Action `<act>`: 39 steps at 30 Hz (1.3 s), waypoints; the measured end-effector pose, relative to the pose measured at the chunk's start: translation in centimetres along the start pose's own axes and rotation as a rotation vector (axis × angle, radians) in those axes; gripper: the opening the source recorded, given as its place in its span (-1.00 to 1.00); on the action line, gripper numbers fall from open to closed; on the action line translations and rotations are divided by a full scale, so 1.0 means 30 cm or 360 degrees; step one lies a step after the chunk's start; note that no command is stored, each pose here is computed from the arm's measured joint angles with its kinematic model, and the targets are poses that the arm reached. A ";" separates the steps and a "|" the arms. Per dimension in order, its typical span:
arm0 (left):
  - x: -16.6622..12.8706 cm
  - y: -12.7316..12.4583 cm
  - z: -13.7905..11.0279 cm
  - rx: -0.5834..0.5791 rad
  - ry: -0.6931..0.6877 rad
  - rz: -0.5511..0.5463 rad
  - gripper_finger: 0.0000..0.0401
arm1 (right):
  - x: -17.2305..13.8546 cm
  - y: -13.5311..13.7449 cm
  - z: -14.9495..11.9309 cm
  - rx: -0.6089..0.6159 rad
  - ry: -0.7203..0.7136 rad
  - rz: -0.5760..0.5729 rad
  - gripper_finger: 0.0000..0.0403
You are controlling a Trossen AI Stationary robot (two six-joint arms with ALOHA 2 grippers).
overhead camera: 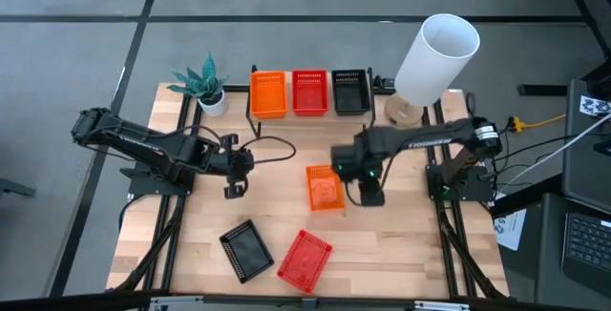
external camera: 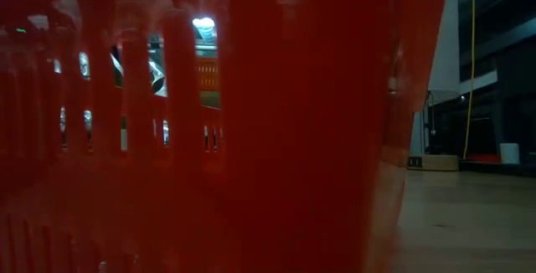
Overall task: Stack baskets on shelf by color
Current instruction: Stack the orange bin on the orange bin on the shelf
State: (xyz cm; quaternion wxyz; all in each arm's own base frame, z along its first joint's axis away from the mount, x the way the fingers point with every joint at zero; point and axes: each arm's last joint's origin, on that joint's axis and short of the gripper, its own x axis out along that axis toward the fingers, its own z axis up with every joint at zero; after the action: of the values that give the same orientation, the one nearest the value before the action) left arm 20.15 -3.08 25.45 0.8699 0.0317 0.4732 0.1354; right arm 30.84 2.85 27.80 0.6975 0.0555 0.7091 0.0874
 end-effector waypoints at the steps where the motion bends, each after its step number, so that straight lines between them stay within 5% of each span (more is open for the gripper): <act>1: -0.001 -0.003 -0.001 0.0006 -0.0002 -0.0004 -0.47 | 0.043 0.002 -0.014 0.0030 0.0074 0.0029 -0.48; 6: -0.004 -0.010 -0.002 0.0021 -0.0005 -0.0014 -0.47 | 0.214 -0.021 -0.051 0.0108 0.0164 -0.0018 -0.48; 13: -0.004 -0.010 0.000 0.0014 -0.0014 -0.0016 -0.47 | 0.347 -0.054 0.020 0.0008 -0.0403 0.0007 -0.48; 18: -0.003 -0.011 0.005 0.0004 -0.0037 -0.0021 -0.47 | 0.317 -0.064 0.100 -0.0070 -0.0853 -0.0231 -0.48; 23: -0.003 -0.011 0.009 -0.0006 -0.0057 -0.0025 -0.47 | 0.214 -0.039 0.167 -0.0263 -0.1084 -0.0285 -0.48; 29: 0.006 -0.043 0.087 -0.0072 -0.0355 -0.0210 -0.47 | 0.136 -0.011 0.137 -0.0093 -0.0758 -0.0252 -0.48; 32: 0.050 -0.083 0.128 0.0063 -0.0446 -0.0365 -0.46 | 0.121 0.006 0.093 0.0082 -0.0547 -0.0228 -0.48; 39: 0.213 -0.163 0.150 0.0207 -0.0358 -0.0442 -0.29 | 0.081 0.062 -0.034 0.0388 -0.0226 -0.0249 -0.48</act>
State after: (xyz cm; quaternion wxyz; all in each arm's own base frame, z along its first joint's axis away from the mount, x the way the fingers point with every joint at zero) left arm 28.19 -5.77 21.84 0.9237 0.0373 0.3806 -0.0212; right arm 29.69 5.11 25.82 0.7385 0.0904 0.6656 -0.0579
